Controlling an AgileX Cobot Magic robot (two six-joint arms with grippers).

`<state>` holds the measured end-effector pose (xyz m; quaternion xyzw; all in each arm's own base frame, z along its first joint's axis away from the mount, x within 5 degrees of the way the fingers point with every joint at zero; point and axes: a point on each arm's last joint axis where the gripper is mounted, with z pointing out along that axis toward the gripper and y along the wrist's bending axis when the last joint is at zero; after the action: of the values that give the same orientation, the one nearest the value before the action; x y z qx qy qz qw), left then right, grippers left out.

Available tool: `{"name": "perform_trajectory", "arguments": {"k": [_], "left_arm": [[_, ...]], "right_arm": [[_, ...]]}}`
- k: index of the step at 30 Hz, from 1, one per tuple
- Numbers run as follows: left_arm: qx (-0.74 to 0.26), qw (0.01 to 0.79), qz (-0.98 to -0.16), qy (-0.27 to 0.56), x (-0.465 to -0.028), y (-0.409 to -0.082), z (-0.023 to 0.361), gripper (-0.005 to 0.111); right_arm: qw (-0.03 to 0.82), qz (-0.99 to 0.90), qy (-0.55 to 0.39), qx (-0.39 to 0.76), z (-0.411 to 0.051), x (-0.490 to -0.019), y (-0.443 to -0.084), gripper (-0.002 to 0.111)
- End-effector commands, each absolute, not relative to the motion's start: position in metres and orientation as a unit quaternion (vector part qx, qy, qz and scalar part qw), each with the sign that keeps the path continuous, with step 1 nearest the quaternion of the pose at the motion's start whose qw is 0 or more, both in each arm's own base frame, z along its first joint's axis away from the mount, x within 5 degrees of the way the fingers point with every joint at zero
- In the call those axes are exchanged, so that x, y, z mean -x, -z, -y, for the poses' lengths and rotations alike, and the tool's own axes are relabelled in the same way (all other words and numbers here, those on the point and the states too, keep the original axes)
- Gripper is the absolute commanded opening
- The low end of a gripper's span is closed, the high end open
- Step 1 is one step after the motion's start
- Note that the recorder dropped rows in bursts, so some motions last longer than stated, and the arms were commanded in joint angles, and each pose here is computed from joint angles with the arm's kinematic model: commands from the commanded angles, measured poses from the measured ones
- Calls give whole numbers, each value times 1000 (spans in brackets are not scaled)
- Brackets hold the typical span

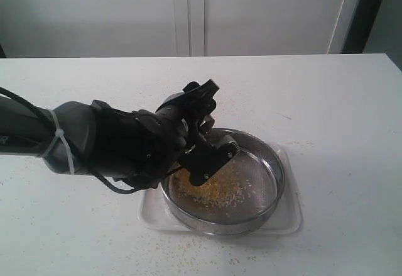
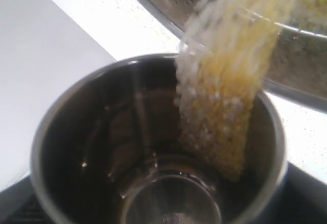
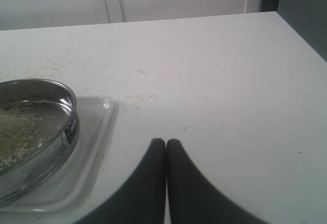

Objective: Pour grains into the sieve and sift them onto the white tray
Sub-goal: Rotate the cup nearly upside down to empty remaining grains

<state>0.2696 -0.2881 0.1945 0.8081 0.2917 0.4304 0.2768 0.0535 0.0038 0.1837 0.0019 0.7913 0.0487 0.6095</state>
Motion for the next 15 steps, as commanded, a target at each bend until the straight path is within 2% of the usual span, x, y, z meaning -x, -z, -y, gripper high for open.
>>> {"name": "perform_trajectory", "arguments": {"k": [1,15], "left_arm": [[-789,283,-307,-451,-270,-202,287,0],[-787,285,-311,-450,-270,-202,287,0]], "right_arm": [[613,-789,-46,-3,-3,-54,-183,0],[613,-789,-46,-3,-3,-54,-183,0]]}}
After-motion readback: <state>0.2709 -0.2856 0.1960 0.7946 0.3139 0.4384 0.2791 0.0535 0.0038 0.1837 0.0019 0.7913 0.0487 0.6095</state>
